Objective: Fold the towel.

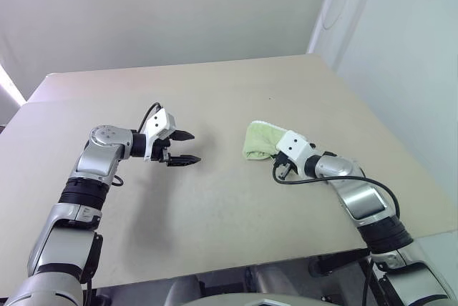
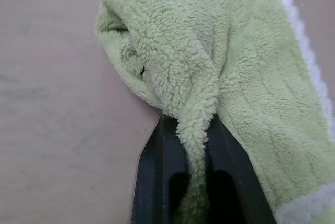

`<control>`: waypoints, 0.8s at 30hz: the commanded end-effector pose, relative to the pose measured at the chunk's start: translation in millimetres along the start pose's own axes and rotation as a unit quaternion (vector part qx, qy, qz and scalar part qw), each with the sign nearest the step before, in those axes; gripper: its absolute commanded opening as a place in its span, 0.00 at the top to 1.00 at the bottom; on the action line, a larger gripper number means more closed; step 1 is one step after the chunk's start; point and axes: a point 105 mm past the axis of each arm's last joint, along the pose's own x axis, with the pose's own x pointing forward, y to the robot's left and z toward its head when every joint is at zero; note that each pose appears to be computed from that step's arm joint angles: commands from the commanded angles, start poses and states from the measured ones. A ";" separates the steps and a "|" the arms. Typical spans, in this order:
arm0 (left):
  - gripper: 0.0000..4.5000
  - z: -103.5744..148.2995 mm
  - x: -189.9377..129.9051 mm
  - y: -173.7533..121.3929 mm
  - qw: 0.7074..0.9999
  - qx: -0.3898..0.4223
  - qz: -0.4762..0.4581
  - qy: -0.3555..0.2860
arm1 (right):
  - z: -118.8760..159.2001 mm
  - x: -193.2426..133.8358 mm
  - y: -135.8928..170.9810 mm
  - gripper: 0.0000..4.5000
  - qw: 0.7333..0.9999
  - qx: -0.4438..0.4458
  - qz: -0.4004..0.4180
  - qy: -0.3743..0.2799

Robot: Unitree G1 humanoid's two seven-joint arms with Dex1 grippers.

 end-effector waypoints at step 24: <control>0.09 21.4 -18.1 3.9 0.999 -0.021 0.015 -0.036 | 6.5 35.7 -21.0 0.17 0.977 0.196 -0.077 -0.042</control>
